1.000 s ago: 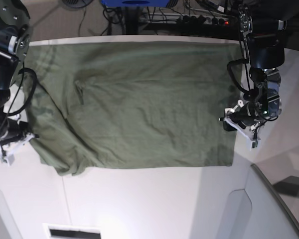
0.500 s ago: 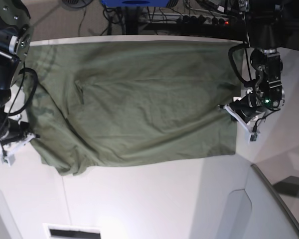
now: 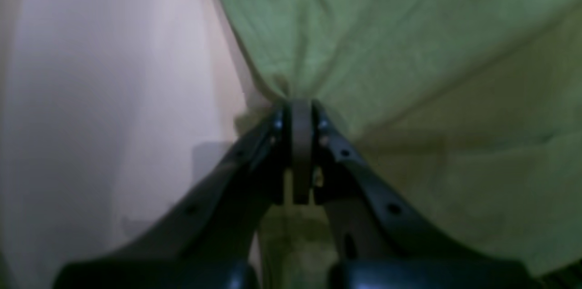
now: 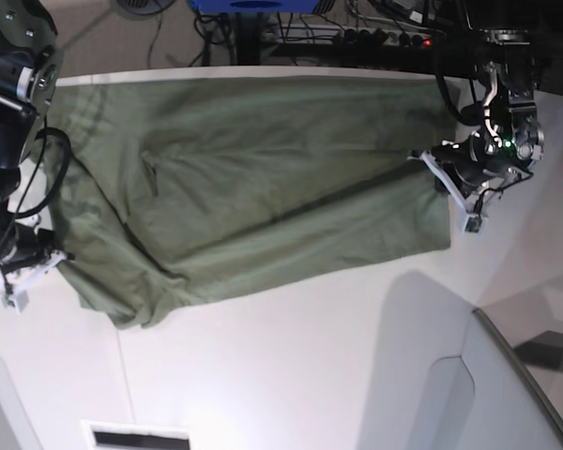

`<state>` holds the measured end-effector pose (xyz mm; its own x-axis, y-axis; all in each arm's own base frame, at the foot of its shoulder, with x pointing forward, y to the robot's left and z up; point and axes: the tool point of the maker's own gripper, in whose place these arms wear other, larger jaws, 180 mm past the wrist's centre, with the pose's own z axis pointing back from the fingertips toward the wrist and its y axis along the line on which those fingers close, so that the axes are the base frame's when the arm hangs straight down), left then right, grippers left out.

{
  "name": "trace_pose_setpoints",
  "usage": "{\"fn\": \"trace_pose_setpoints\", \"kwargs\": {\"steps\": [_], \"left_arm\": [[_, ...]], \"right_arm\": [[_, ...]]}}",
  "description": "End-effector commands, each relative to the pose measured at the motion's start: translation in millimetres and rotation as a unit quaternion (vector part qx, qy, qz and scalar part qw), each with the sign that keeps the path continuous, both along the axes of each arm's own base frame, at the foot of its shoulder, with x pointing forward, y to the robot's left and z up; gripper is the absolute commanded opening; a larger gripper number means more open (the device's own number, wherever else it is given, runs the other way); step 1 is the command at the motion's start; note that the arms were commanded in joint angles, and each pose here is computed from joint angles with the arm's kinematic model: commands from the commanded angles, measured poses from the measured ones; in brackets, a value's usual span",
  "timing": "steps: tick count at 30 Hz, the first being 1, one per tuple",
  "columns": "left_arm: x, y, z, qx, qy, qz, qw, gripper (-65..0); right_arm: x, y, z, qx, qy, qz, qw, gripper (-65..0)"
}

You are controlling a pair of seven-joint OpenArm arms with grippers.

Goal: Layout the t-shirt on the table in an organized manner, then fold the t-shirt properly
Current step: 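Move the left gripper to the other hem corner and grasp it, then lift the hem corners with both grippers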

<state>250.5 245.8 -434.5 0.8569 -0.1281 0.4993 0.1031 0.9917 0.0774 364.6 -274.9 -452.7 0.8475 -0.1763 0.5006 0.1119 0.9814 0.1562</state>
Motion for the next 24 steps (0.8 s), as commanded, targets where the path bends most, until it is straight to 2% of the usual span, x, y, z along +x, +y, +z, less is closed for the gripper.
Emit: {"fn": "trace_pose_setpoints", "kwargs": {"steps": [1,2,5,7,12,17,18,22,24], "left_arm": [[7.8,5.5,10.4,0.008,-0.016,-0.001,1.000,-65.0],[4.9,8.7,9.8,0.010,-0.009,0.004,1.000,-65.0],[-0.5,25.8,22.3,0.019,-0.013,0.032,0.999,-40.5],[-0.6,31.3,37.1,0.028,-0.031,0.037,0.998,-33.6],[21.7,58.4,63.8,0.037,-0.075,0.075,0.994,-32.1],[58.2,85.3,29.6,-0.015,-0.056,0.134,0.989,-31.4],[67.4,86.4,23.9,-0.024,-0.062,0.139,0.988,-28.6],[90.2,71.8,0.0,-0.050,-0.057,0.130,0.989,-9.4],[91.9,66.1,-9.8,-0.056,-0.045,0.126,0.989,-7.2]], "right_arm": [[17.3,-8.9,19.7,-0.009,-0.030,-0.001,0.9995,-65.0],[17.3,-8.9,19.7,-0.009,-0.030,-0.001,0.9995,-65.0],[17.1,-8.8,19.6,-0.009,-0.029,-0.001,0.9995,-65.0],[17.1,-8.0,19.3,-0.008,-0.029,-0.001,0.9995,-65.0],[17.2,-7.2,19.1,-0.008,-0.029,-0.001,0.9995,-65.0],[17.2,-7.2,19.1,-0.008,-0.029,-0.001,0.9995,-65.0],[17.2,-7.2,19.1,-0.008,-0.029,-0.001,0.9995,-65.0],[17.1,-8.0,19.3,-0.008,-0.029,-0.001,0.9995,-65.0],[17.1,-8.8,19.6,-0.009,-0.029,-0.001,0.9995,-65.0]]}}
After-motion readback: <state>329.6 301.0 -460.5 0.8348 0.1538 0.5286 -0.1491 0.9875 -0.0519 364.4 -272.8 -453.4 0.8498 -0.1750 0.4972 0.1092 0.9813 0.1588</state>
